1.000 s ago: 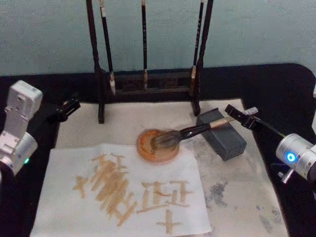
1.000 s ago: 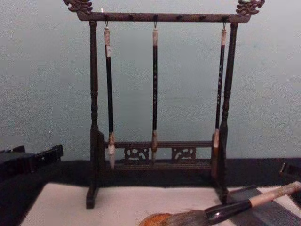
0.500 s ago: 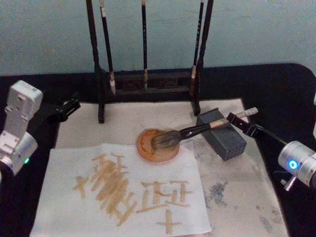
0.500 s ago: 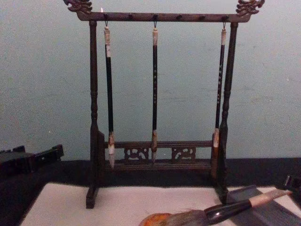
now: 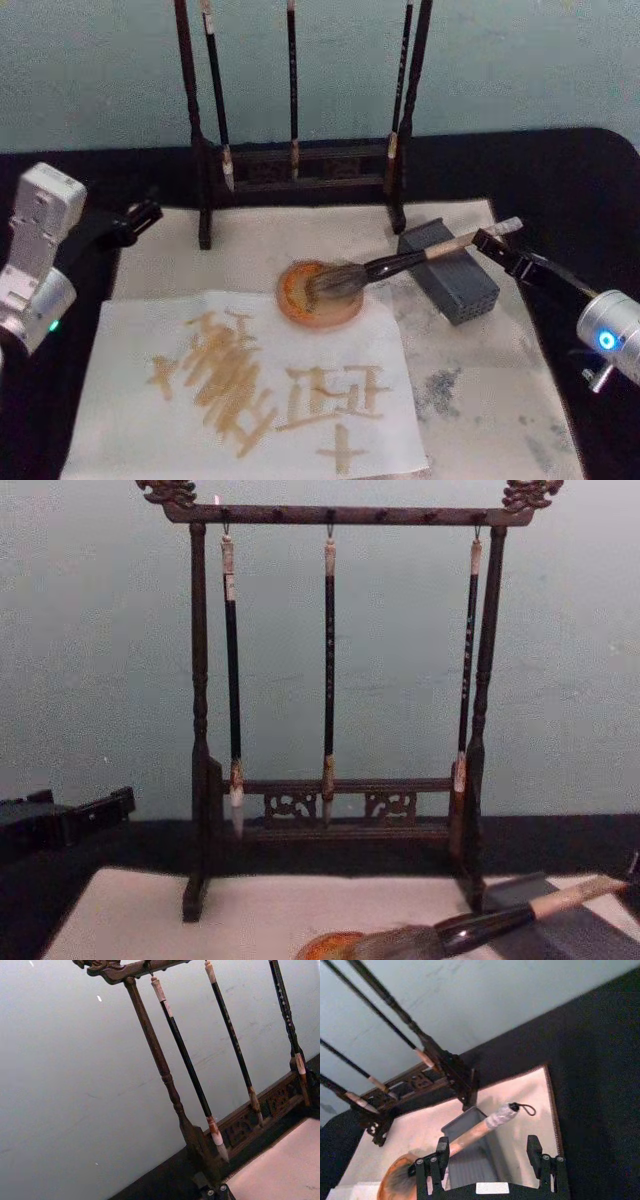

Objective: Pick up the brush from the inkstone, write on the paper, then place the brush back to its original position.

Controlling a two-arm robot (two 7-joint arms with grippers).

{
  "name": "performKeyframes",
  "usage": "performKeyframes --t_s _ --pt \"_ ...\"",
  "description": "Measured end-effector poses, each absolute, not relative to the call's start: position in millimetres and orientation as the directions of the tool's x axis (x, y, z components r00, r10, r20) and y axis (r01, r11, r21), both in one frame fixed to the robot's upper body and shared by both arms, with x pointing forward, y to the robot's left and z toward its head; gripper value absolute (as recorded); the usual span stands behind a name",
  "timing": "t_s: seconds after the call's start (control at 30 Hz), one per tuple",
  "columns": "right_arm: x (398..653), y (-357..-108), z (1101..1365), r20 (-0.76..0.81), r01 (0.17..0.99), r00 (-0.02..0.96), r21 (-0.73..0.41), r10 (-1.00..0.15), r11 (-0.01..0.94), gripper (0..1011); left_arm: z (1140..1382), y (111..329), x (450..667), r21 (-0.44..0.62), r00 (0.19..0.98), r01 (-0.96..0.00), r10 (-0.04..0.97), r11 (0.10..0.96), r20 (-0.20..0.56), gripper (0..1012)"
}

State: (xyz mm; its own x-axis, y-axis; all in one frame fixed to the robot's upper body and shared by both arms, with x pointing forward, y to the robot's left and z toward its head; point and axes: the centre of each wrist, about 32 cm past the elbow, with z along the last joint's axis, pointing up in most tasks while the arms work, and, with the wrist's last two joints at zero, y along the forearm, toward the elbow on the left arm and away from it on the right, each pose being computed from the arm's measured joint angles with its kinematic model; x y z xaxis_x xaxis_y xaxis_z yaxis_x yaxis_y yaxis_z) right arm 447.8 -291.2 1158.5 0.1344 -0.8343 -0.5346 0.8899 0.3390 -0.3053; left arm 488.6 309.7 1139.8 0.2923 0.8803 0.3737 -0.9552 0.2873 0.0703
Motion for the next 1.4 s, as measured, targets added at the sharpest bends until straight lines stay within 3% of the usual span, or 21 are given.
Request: performKeyframes --t_s 0.3,0.53,1.1,1.4 --pt "431.5 -280.8 1173.9 -0.424 0.895 0.213 -0.277 -0.88 0.35 1002 1139.8 309.7 488.6 0.07 0.292 -0.955 0.88 0.287 0.374 1002" --pt "421.6 -264.1 1187.4 -0.324 0.875 0.319 -0.261 -0.89 0.408 1001 1139.8 309.7 488.6 0.07 0.292 -0.955 0.88 0.287 0.374 1000" --pt "439.3 -230.8 1204.2 -0.147 0.802 0.546 -0.195 -0.825 0.565 1001 1139.8 309.7 488.6 0.07 0.292 -0.955 0.88 0.287 0.374 1002" --pt "443.5 -226.3 1204.4 -0.13 0.786 0.573 -0.195 -0.809 0.587 1001 1139.8 309.7 488.6 0.07 0.292 -0.955 0.88 0.287 0.374 1002"
